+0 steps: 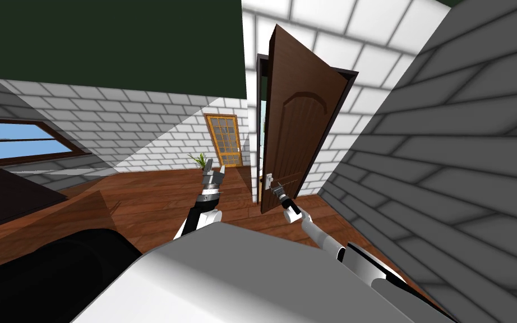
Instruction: Pull the door open
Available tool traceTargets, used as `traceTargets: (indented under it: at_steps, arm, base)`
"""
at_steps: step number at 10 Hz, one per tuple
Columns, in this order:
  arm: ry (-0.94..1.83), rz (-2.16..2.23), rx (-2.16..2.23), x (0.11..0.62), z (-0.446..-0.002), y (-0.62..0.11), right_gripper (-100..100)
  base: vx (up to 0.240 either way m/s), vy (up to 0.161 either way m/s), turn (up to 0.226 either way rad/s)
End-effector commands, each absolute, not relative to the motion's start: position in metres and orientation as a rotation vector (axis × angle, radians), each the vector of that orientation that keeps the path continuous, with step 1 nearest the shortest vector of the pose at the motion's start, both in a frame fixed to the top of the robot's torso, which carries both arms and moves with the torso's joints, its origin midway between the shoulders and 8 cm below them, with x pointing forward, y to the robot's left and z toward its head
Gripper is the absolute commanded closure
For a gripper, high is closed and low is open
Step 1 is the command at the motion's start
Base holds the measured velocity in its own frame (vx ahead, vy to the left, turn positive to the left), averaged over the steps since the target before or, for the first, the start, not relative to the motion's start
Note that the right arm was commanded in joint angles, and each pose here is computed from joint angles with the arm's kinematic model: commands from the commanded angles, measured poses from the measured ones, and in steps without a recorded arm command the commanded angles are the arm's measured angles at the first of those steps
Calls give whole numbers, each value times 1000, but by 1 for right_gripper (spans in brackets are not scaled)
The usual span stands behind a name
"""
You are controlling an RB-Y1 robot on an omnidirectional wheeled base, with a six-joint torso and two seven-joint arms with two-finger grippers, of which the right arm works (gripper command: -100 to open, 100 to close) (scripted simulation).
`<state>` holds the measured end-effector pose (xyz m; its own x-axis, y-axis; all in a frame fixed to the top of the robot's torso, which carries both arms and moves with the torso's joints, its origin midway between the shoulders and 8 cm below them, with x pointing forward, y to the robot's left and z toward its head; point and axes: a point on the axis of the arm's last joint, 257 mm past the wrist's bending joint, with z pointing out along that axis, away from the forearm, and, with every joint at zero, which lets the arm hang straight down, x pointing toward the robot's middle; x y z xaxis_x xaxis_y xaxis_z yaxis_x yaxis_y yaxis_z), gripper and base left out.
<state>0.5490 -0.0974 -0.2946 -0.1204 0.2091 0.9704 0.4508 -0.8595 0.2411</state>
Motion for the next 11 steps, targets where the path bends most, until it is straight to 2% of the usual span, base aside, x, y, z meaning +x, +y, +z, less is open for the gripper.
traceTargets:
  at_steps: [1,8,11]
  arm:
    - [-676,-2060,-1956,547,-295,-97,-100]
    - [-527,-1961,-1944,543,-296,-95,-100]
    - [-445,-2000,-2000,555,-300,-158,-100]
  base:
    - [-36,-54,21]
    - [-27,-46,14]
    - [67,111,244]
